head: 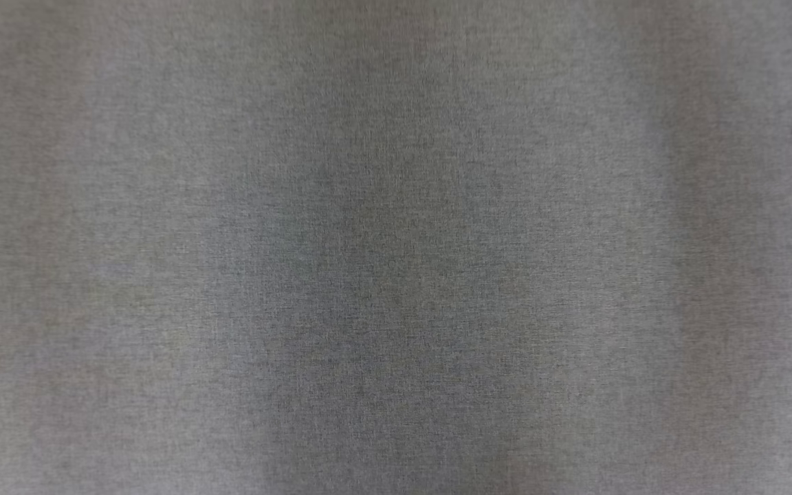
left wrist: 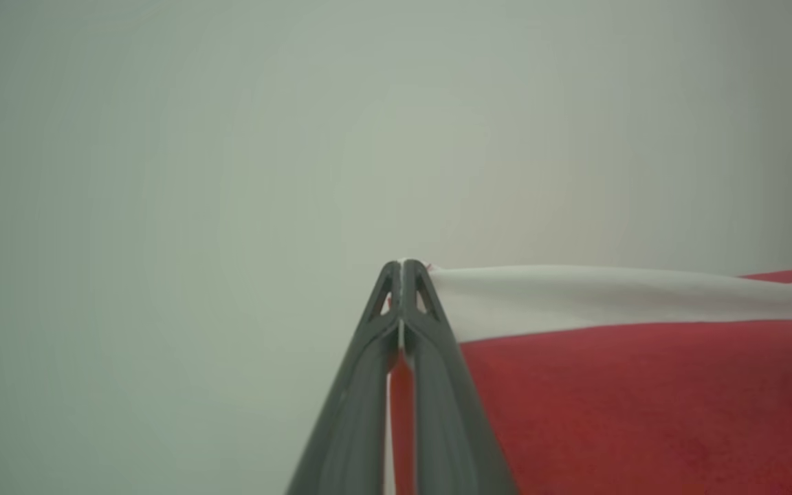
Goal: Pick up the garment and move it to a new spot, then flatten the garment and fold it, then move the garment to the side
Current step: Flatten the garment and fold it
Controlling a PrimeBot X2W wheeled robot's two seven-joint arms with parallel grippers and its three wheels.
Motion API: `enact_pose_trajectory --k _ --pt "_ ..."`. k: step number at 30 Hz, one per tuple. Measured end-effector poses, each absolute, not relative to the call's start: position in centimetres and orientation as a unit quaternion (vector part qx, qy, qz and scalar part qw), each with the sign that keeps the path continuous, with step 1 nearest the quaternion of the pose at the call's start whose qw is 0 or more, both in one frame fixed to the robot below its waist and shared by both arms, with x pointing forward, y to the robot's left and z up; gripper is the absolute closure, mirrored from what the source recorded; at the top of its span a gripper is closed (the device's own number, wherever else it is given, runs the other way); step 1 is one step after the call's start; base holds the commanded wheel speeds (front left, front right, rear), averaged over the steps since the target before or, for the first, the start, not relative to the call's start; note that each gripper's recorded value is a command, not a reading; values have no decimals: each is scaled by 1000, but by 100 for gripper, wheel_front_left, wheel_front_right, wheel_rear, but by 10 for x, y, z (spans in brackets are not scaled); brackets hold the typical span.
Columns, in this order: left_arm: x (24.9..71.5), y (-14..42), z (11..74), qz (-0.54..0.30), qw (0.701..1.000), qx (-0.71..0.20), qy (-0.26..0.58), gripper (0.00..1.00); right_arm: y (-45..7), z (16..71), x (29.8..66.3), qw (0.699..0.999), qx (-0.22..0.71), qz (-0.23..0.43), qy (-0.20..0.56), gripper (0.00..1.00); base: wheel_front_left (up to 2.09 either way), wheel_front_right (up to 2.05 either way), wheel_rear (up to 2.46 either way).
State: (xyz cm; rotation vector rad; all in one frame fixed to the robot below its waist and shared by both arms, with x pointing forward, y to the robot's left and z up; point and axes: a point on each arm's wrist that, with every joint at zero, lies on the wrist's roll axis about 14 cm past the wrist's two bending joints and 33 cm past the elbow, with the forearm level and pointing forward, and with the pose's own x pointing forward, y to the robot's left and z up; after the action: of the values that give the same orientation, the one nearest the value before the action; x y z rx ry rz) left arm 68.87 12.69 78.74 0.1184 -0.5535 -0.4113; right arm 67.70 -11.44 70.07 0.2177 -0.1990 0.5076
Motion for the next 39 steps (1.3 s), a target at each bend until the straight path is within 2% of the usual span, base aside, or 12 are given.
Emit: enact_pose_trajectory --k 8,15,25,32,33,39 --pt "698 118 752 -221 941 53 -250 100 -111 657 687 960 94 254 -67 100 0 0 0" --pt "678 117 723 -236 942 8 -238 100 -110 624 667 958 93 270 -38 100 0 0 0" --pt "609 134 657 -223 953 -57 -199 100 -104 569 588 944 110 309 27 100 0 0 0" --pt "540 148 597 -187 966 -110 -138 100 -106 528 518 934 116 326 84 100 0 0 0" --pt "540 148 597 -187 966 -110 -138 100 -106 528 518 934 116 326 84 100 0 0 0" --pt "479 167 537 -131 979 -145 -61 100 -102 492 459 923 132 335 136 100 0 0 0"
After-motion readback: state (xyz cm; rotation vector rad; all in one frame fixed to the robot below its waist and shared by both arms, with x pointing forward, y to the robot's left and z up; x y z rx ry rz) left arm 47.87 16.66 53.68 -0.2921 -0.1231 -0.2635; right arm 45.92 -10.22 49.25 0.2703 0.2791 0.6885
